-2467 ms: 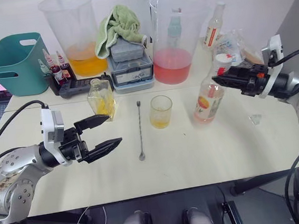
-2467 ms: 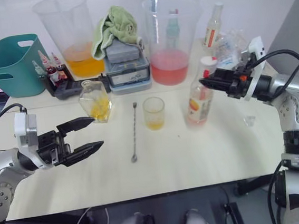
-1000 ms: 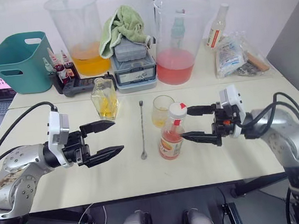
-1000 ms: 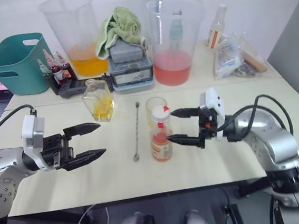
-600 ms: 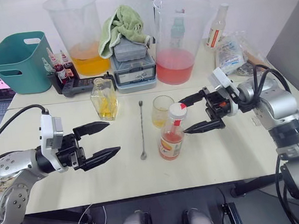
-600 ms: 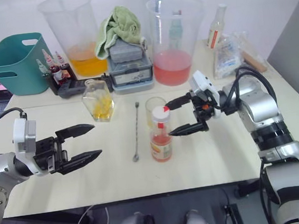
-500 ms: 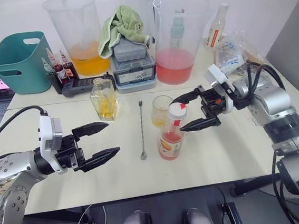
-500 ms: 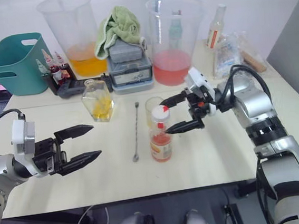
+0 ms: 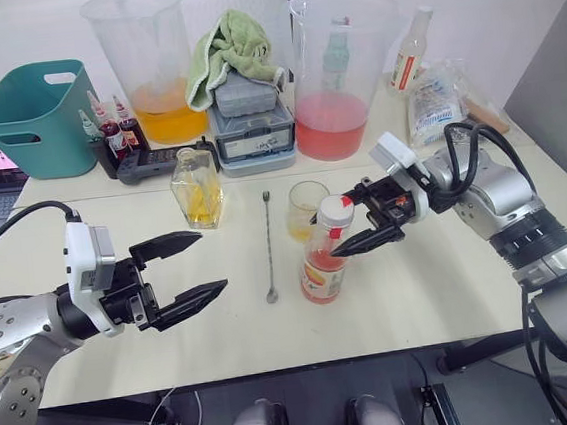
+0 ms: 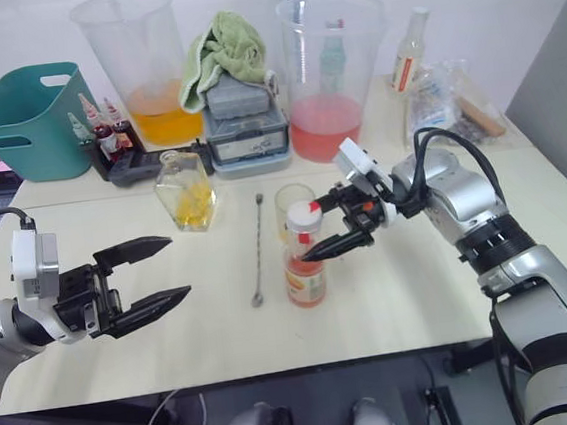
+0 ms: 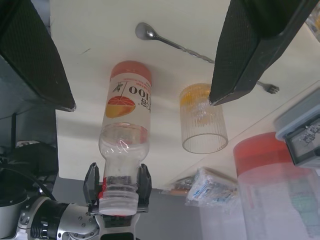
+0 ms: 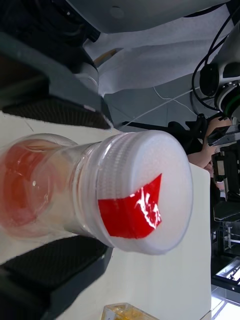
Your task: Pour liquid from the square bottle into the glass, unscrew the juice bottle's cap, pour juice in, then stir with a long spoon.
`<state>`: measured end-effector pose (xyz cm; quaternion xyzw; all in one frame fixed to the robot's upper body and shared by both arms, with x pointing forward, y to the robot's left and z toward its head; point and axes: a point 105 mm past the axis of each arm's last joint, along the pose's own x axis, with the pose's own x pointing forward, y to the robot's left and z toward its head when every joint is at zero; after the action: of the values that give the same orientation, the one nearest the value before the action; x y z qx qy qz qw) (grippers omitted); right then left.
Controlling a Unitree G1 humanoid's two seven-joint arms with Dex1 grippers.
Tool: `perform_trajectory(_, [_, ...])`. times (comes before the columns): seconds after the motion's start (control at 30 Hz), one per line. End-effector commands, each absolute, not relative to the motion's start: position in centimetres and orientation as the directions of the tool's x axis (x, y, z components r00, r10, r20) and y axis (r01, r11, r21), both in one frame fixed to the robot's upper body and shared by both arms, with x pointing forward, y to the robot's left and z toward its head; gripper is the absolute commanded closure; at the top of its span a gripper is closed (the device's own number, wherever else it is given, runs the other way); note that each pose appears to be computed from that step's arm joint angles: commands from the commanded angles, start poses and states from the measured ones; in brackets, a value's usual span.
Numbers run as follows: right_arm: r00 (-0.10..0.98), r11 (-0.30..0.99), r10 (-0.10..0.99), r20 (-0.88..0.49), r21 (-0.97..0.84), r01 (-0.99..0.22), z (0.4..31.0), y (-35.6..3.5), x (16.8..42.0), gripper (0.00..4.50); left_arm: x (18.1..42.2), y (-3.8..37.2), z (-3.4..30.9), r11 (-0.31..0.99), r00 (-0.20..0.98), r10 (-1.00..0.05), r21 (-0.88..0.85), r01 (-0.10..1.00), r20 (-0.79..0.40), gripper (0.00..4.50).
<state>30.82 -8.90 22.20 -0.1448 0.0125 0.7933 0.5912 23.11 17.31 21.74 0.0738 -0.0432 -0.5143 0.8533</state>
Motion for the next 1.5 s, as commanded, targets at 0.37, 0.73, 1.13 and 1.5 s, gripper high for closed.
perform_trajectory(0.37, [-0.146,-0.177,0.981,-0.131,-0.269,-0.947,25.2,-10.0,28.1,3.02,23.0,15.0,23.1,0.385,0.375,-0.923,0.176,0.906,0.088,0.00])
perform_trajectory(0.73, [0.355,0.333,0.934,-0.048,-0.245,-0.911,24.9,-10.1,27.2,3.02,25.0,14.2,22.3,0.272,0.267,-0.962,0.141,0.952,0.054,0.00])
perform_trajectory(1.13, [0.589,0.592,0.806,0.062,-0.101,-0.799,22.1,-7.5,25.4,3.02,26.6,13.6,22.3,0.221,0.217,-0.975,0.145,0.964,0.046,0.00])
perform_trajectory(1.5, [0.518,0.515,0.855,-0.007,-0.088,-0.852,22.3,-8.7,25.9,0.36,25.6,13.9,22.3,0.258,0.253,-0.966,0.121,0.959,0.051,0.00])
